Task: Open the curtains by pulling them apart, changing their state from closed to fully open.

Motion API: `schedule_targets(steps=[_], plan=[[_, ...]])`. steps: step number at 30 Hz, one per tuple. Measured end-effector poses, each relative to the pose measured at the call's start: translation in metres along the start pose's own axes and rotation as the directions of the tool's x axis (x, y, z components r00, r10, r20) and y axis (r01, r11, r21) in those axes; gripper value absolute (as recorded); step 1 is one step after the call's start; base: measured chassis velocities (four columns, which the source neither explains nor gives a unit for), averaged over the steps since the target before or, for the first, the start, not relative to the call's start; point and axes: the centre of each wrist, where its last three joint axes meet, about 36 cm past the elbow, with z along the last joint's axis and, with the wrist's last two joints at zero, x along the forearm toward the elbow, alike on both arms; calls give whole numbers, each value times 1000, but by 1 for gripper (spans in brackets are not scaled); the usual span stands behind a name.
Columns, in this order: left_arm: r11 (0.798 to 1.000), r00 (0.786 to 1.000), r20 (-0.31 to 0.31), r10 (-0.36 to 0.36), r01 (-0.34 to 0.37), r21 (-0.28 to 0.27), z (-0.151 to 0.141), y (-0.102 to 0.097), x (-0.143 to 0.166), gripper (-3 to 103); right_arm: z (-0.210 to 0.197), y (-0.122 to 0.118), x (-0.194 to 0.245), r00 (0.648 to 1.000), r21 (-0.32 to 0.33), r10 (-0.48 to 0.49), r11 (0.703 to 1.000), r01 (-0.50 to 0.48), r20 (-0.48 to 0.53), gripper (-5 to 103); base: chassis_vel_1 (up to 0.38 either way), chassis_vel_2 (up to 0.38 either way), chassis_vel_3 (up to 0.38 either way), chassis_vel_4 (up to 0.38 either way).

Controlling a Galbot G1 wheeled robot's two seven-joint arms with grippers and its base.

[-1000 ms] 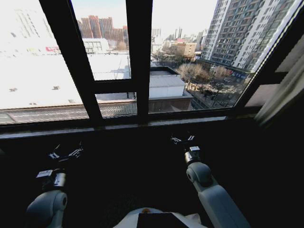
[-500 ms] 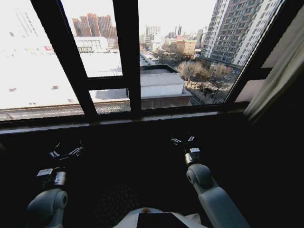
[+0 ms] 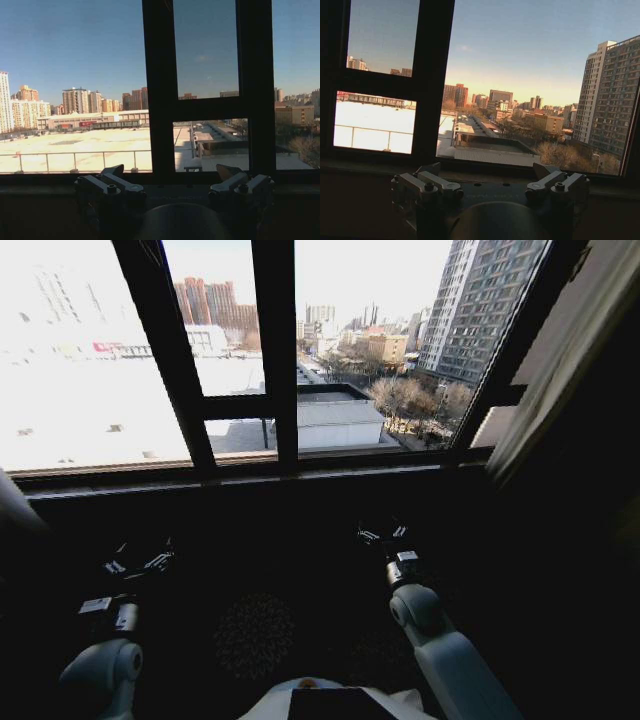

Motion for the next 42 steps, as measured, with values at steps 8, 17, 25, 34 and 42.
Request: schedule_targets(steps=[8,17,25,34,42], plan=[[1000,1000,3,3,-3,1,1,-2,0,100,0,0,2,1000,1,0,1000,0,-7,100,-54,14,58,-17],[1000,1000,13,2,-2,-1,4,-1,1,100,1,2,2,1000,1,-1,1000,1,-2,100,-47,-82,57,68],[1000,1000,19,0,0,2,8,1,1,100,2,5,3,1000,6,-4,1000,4,4,100,-17,-24,25,41],[1000,1000,10,1,-1,18,10,0,2,100,1,5,5,1000,9,-5,1000,5,8,100,0,0,0,0],[1000,1000,17,1,-1,22,8,-1,0,100,2,3,3,1000,11,-2,1000,2,7,100,11,13,21,13]])
